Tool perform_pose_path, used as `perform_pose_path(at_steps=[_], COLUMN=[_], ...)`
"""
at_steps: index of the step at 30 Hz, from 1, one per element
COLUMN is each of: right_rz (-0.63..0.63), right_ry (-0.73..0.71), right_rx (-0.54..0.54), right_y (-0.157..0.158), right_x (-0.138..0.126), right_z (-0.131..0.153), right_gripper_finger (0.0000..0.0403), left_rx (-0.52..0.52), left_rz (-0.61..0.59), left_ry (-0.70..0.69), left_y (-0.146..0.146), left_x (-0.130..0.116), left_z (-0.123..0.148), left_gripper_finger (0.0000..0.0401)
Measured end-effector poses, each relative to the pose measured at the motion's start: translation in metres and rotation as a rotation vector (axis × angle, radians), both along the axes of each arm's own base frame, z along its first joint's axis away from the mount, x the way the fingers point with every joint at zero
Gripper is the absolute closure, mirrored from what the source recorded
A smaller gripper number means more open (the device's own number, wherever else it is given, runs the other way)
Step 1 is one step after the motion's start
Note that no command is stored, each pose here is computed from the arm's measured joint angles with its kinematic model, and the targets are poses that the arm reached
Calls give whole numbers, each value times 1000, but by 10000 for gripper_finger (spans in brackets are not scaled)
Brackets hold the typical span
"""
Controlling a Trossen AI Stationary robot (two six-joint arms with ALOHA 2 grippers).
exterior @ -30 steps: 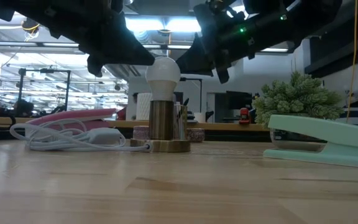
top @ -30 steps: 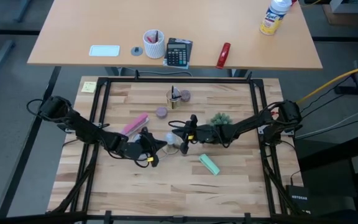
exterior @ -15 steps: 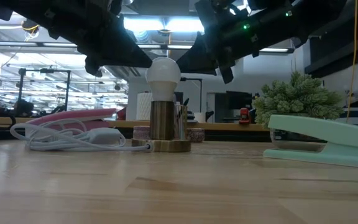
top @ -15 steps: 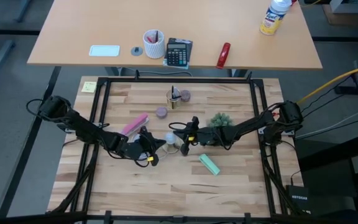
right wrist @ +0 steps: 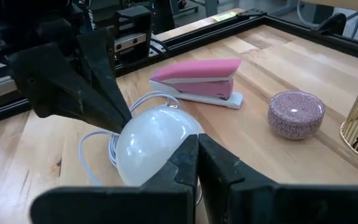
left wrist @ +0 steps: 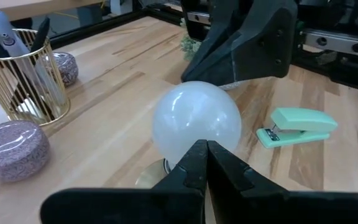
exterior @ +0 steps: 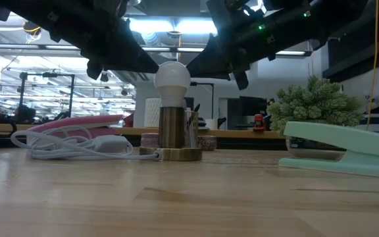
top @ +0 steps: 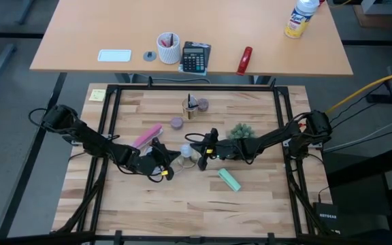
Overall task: Screw lightbulb
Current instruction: Insert the lightbulb into the lamp
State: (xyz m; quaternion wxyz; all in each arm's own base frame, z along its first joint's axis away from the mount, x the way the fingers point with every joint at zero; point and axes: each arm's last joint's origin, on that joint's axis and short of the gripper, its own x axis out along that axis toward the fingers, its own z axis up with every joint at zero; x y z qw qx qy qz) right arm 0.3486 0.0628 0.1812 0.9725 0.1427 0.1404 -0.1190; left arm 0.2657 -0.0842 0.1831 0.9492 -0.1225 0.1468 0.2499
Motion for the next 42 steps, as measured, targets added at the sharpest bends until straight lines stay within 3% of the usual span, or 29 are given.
perform_pose_path(at_steps=[7,13,23,27,32,36,42], right_rz=[12,150,92,43,-29,-101,-207], right_ry=[2,23,9,-39,-166,-265,-229], right_rx=[3,31,40,68,83,90,7], right_y=[7,28,33,32,31,29,25], right_x=[-2,-5,-7,-6,-4,-3,-4], right_z=[0,-3,-2,2,13,23,20], right_gripper_finger=[389,389,389,389,389,389,389], left_rx=[20,-4,22,47,41,-20,0], left_rz=[33,97,139,151,102,-27,-216], left_ry=[4,5,-10,-52,-162,-256,-197], left_y=[1,6,8,11,12,9,-4], left_x=[-1,-2,-2,-8,-27,-46,-51], left_z=[-1,-5,-2,15,55,83,82], left_gripper_finger=[400,400,400,400,400,400,400])
